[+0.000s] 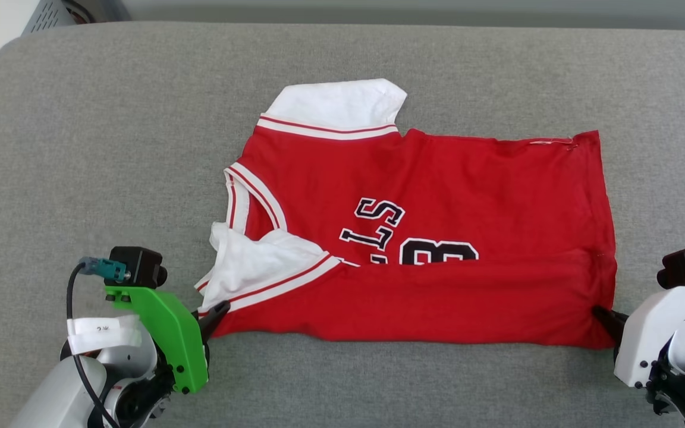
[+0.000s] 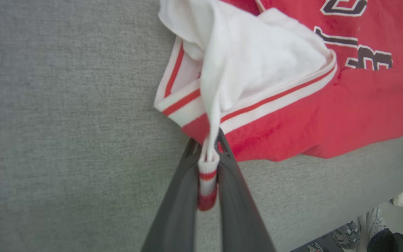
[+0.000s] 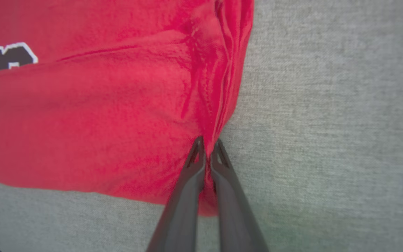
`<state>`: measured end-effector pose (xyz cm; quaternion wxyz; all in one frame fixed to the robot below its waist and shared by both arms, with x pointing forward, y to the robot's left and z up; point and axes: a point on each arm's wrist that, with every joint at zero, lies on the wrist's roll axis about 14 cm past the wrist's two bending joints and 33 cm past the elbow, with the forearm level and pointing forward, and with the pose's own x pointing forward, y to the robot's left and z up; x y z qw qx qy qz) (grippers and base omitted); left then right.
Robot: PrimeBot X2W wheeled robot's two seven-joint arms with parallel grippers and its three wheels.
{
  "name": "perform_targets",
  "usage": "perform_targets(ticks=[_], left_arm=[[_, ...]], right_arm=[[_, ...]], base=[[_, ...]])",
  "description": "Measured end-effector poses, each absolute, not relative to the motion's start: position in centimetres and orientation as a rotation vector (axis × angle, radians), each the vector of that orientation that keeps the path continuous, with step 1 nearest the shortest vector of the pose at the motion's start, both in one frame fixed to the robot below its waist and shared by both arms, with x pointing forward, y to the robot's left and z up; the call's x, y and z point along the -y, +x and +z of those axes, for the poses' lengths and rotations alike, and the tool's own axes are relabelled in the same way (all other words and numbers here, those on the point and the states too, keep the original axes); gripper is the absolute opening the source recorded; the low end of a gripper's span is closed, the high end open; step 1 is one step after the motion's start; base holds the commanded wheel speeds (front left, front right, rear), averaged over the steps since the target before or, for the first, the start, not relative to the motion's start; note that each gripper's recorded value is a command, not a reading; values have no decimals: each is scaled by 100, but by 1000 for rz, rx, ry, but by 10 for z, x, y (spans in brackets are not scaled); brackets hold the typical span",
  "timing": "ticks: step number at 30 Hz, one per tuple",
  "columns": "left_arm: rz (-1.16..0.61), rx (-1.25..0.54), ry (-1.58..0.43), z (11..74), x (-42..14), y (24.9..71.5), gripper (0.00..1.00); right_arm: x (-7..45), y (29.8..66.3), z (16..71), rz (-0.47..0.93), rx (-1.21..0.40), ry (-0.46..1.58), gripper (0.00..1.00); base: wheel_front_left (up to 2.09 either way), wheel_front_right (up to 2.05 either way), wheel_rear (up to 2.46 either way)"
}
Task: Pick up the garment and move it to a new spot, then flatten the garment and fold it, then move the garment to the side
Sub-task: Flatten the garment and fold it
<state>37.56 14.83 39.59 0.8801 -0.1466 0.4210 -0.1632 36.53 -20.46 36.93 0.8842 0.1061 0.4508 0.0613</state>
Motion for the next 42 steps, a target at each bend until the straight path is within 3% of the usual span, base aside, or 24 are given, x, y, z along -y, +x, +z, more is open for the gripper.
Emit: perform_targets(ticks=[9,18,23,29,30,31,32,33,34,42], left_arm=[[-357,-811,-294,421,-150,366,0],[-315,-799,-267,438,-161,327,0],[-298,-873,-323,425,-155,291,0],[-274,-947,-398,398,-151,280,0],[-268,-955,-404,393,-152,279,15],[-266,-964,-407,389,-152,278,36],[-265,-973,-410,386,-152,277,45],[-266,-980,-413,383,-151,277,78],[-267,-974,-416,382,-150,279,100],[-278,-860,-341,395,-156,306,100]], right_arm=[[210,370,407,140,-831,176,0],[206,336,433,159,-782,161,0],[205,303,423,140,-819,207,0],[205,293,401,110,-848,244,0],[205,292,397,104,-851,257,15],[205,291,394,100,-856,263,49],[204,289,391,97,-860,271,100],[202,289,389,96,-860,287,100],[201,288,387,94,-854,299,100],[206,310,413,77,-623,280,100]], base=[[0,0,0],[0,0,0],[0,0,0],[0,0,0],[0,0,0],[0,0,0],[0,0,0],[0,0,0],[0,0,0],[0,0,0]])
